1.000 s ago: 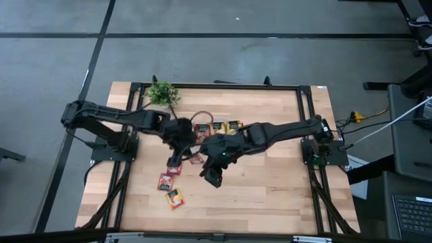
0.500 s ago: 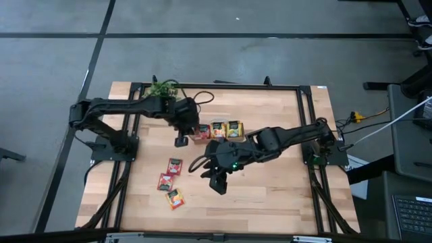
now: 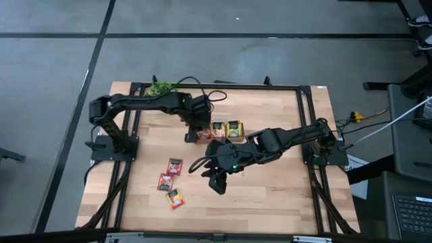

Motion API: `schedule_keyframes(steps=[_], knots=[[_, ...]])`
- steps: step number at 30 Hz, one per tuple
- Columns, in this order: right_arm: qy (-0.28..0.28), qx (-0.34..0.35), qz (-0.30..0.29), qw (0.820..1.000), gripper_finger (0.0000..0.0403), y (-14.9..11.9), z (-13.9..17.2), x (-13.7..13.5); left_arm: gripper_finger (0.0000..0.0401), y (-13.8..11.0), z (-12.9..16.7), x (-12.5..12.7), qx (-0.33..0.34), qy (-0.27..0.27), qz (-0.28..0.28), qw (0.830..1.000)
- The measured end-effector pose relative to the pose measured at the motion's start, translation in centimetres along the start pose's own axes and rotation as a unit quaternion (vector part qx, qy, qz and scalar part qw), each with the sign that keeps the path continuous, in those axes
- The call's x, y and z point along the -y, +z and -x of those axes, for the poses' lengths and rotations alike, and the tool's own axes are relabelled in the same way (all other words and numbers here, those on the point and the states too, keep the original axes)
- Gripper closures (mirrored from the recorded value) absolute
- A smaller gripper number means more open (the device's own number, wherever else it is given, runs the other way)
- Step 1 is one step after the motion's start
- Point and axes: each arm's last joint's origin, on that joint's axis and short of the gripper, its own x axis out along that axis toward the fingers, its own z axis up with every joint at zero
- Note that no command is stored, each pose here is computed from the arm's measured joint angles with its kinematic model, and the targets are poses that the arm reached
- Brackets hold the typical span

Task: Pick & Place Tea
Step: Put the red tea bag into the left section of the wooden organizer

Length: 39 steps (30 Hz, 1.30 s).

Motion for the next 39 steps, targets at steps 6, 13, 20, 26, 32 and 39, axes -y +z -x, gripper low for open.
schedule_keyframes(steps=[6,13,20,26,32,39], knots=[[-0.008,0.003,-0.007,1.0,0.0257,-0.3,0.1,-0.3,0.0398,-0.6,-2.1,-1.3,-0.057,-0.016,0.01,0.998],[-0.044,0.018,0.004,0.999,0.0257,-1.0,0.2,-0.7,0.0398,-0.9,-2.3,-2.0,-0.068,-0.013,0.016,0.997],[-0.048,0.02,0.004,0.999,0.0257,-1.0,0.2,-0.6,0.039,-0.9,-2.3,-1.8,-0.062,-0.034,0.008,0.997],[-0.048,0.021,0.003,0.999,0.0257,-1.0,0.2,-0.7,0.0329,-0.9,-2.3,-1.8,-0.062,-0.035,0.022,0.997],[-0.048,0.021,0.003,0.999,0.0257,-1.0,0.2,-0.7,0.0273,-1.1,-2.1,-1.8,-0.074,-0.036,0.054,0.995],[-0.048,0.021,0.004,0.999,0.0257,-0.9,0.2,-0.7,0.0256,0.1,-0.4,-1.9,-0.07,-0.033,0.062,0.995]])
